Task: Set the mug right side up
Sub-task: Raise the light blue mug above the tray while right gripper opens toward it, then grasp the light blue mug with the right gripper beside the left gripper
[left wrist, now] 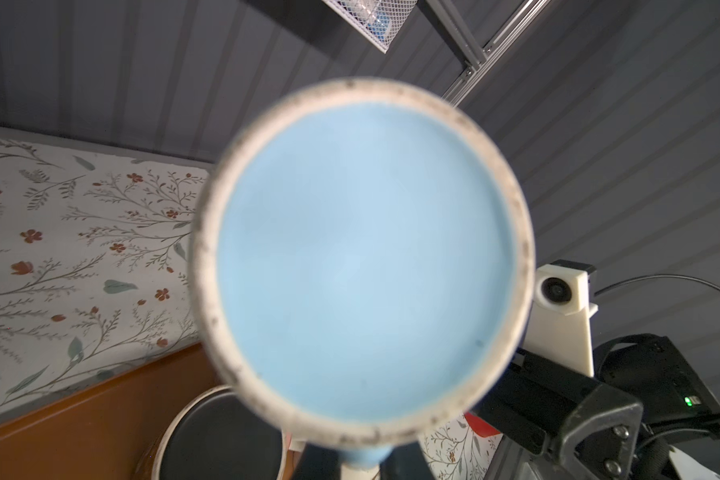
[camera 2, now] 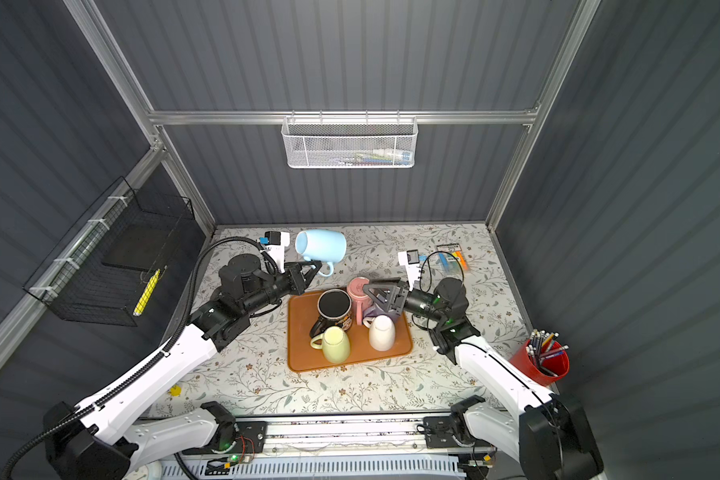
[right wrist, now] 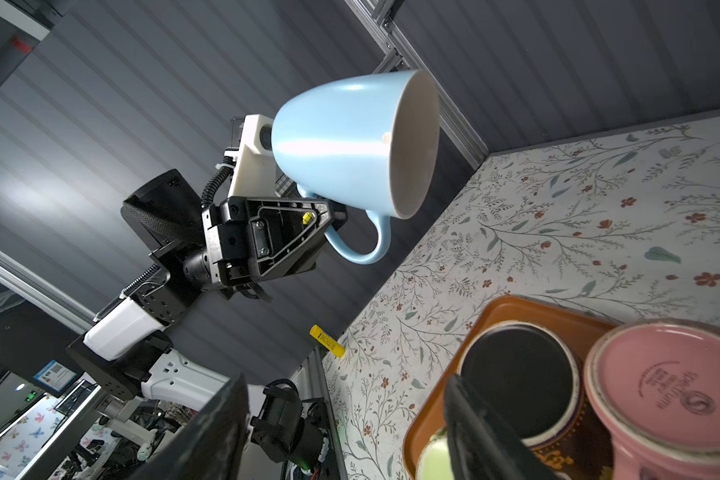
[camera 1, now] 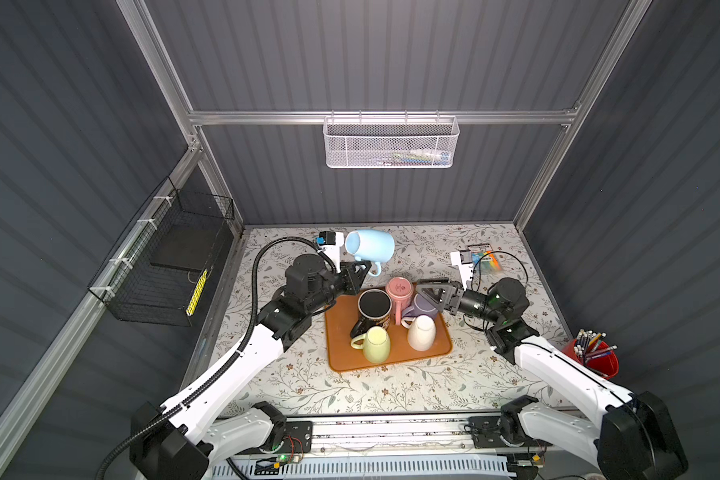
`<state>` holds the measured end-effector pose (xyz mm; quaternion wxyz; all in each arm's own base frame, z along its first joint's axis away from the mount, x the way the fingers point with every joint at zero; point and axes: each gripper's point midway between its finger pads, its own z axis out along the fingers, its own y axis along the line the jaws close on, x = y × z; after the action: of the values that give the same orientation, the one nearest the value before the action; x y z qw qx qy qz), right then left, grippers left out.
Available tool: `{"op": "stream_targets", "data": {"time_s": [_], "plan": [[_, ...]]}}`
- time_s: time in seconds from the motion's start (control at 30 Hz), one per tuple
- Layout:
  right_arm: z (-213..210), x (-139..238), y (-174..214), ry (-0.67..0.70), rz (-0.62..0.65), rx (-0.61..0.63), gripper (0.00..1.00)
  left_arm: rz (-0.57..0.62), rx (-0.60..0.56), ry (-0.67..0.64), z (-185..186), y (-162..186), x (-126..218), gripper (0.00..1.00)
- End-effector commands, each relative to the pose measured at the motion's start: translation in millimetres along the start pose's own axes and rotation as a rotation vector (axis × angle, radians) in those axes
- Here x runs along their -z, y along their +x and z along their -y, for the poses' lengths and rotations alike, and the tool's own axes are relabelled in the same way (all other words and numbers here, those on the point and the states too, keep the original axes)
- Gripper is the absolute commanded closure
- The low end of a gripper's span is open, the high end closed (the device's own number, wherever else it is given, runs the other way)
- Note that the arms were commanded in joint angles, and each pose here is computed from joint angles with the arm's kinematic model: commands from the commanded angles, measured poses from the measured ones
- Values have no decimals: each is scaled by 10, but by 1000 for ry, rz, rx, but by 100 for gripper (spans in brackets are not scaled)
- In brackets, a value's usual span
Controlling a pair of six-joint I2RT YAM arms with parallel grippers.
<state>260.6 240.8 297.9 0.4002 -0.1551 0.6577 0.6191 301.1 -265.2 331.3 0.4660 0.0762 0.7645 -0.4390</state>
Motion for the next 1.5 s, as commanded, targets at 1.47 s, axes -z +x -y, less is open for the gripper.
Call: {"op": "stream_targets", "data": {"time_s": [1.47], "plan": [[-295, -529, -871, -289, 27, 23, 49, 192, 0, 519, 894, -655, -366, 100]]}}
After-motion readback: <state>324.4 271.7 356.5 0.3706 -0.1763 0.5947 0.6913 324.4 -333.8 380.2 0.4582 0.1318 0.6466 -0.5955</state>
